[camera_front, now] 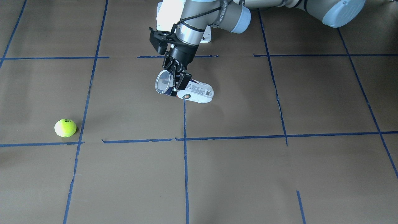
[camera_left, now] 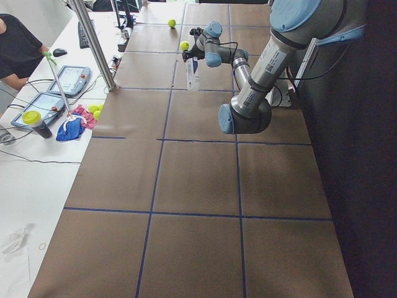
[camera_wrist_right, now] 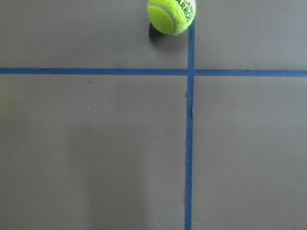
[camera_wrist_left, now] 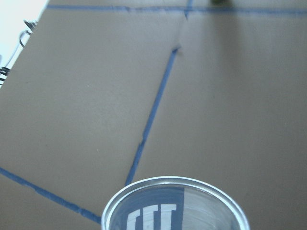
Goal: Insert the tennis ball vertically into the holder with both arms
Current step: 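Lift the can with the left gripper and turn it open end up, then hold the can with the left gripper while the right gripper reaches a tennis ball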
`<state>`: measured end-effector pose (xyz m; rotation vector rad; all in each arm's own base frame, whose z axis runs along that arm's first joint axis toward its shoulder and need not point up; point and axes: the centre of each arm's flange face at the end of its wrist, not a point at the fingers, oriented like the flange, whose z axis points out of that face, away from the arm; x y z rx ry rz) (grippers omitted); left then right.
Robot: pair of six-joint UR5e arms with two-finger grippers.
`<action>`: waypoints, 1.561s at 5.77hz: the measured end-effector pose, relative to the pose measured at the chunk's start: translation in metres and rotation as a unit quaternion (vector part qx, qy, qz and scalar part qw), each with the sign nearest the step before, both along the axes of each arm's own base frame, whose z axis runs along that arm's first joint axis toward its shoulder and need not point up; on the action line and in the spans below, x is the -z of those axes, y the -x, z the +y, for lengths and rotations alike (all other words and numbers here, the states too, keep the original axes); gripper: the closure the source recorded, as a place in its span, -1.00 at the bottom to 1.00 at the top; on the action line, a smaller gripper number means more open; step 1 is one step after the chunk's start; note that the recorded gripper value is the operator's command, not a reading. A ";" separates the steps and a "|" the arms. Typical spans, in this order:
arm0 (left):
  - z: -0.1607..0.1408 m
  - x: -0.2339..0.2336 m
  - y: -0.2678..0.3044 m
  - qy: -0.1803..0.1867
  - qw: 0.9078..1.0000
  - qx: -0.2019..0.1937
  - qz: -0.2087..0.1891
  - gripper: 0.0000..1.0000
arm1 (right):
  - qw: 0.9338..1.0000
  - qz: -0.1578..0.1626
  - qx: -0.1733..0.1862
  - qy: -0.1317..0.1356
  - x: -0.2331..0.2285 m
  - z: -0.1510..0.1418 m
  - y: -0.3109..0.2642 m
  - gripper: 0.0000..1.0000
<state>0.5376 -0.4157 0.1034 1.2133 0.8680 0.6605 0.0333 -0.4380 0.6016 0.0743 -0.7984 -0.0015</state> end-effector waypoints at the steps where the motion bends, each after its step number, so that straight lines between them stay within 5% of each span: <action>1: 0.005 -0.019 0.009 0.004 0.993 0.045 0.111 -0.46 | 1.000 -0.013 0.002 -0.021 0.005 -0.002 0.002 -1.00; 3: 0.016 -0.057 -0.003 0.010 0.966 0.100 0.239 -0.45 | 0.997 -0.046 0.017 -0.057 0.016 -0.003 0.014 -0.99; 4: 0.021 -0.073 -0.011 0.009 0.957 0.112 0.269 -0.44 | 0.995 -0.051 0.031 -0.075 0.023 -0.007 0.028 -0.99; 7: 0.042 -0.107 -0.032 0.013 0.945 0.127 0.301 -0.47 | 0.990 -0.061 0.077 -0.105 0.060 -0.052 0.091 -0.99; 9: 0.047 -0.116 -0.033 0.012 0.945 0.126 0.303 -0.49 | 0.992 -0.051 0.062 -0.098 0.091 -0.078 0.130 -0.99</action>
